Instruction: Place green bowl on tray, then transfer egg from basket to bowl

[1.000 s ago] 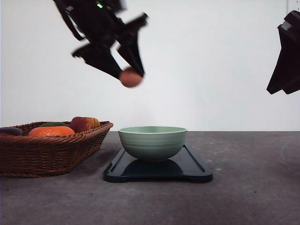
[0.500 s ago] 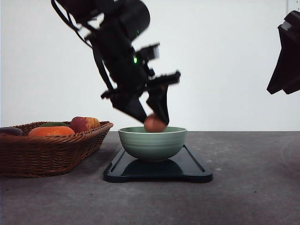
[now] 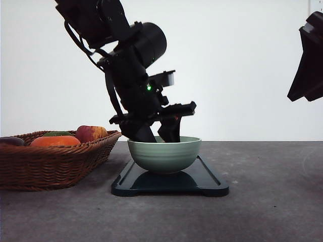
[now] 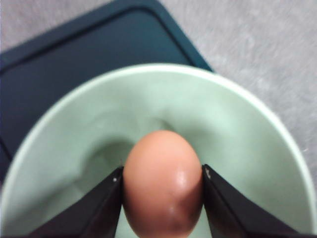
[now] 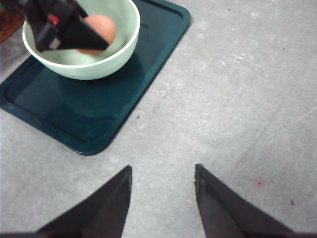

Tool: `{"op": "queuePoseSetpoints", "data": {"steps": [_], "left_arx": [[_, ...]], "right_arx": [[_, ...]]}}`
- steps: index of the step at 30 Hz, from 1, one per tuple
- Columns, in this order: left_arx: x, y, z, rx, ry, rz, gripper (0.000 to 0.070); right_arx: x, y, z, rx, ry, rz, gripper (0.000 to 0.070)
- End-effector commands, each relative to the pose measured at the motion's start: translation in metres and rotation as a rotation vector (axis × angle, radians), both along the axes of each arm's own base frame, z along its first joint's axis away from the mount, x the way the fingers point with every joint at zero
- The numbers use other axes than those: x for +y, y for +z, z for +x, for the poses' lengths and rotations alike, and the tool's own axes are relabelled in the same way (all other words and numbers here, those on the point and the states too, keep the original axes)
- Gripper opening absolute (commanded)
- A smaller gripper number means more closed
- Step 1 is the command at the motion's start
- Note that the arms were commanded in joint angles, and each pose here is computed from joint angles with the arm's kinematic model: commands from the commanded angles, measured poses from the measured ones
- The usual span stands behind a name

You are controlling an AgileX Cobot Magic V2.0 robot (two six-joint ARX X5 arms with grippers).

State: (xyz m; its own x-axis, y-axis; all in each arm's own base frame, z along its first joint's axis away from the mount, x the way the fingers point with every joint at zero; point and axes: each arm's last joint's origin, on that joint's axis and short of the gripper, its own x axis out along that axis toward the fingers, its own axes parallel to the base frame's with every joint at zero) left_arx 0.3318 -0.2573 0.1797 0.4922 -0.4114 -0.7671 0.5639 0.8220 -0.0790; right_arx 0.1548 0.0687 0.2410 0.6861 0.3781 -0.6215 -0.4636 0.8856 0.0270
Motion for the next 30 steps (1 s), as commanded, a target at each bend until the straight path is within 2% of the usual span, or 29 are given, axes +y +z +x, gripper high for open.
{"op": "queuePoseSetpoints", "data": {"steps": [1,3,7,9,14,21,30], "left_arx": [[-0.008,-0.003,0.003,-0.006,-0.009,-0.002,0.0229],[-0.008,-0.004,0.003,-0.005,-0.009,-0.002,0.0242],[-0.008,-0.003,0.003,-0.005,-0.008,-0.003,0.0377],[-0.008,-0.003,0.003,0.001,-0.008,0.002,0.04],[-0.009,0.012,0.004,0.043,-0.008,0.035,0.0399],[-0.012,0.064,0.011,0.064,-0.003,0.051,0.0393],[0.021,0.118,-0.006,0.015,-0.011,0.055,0.0387]], "right_arx": [[0.001,0.001,0.001,-0.005,0.008,-0.004,0.0248],[0.001,0.001,0.001,-0.005,0.008,-0.003,0.0248],[0.001,0.001,0.001,-0.005,0.008,-0.004,0.0248],[0.001,0.001,0.001,-0.005,0.008,-0.004,0.0248],[0.001,0.001,0.001,-0.005,0.008,-0.004,0.0248],[0.001,0.001,0.001,-0.005,0.008,-0.003,0.0248],[0.001,0.001,0.001,-0.005,0.008,-0.003,0.0248]]}}
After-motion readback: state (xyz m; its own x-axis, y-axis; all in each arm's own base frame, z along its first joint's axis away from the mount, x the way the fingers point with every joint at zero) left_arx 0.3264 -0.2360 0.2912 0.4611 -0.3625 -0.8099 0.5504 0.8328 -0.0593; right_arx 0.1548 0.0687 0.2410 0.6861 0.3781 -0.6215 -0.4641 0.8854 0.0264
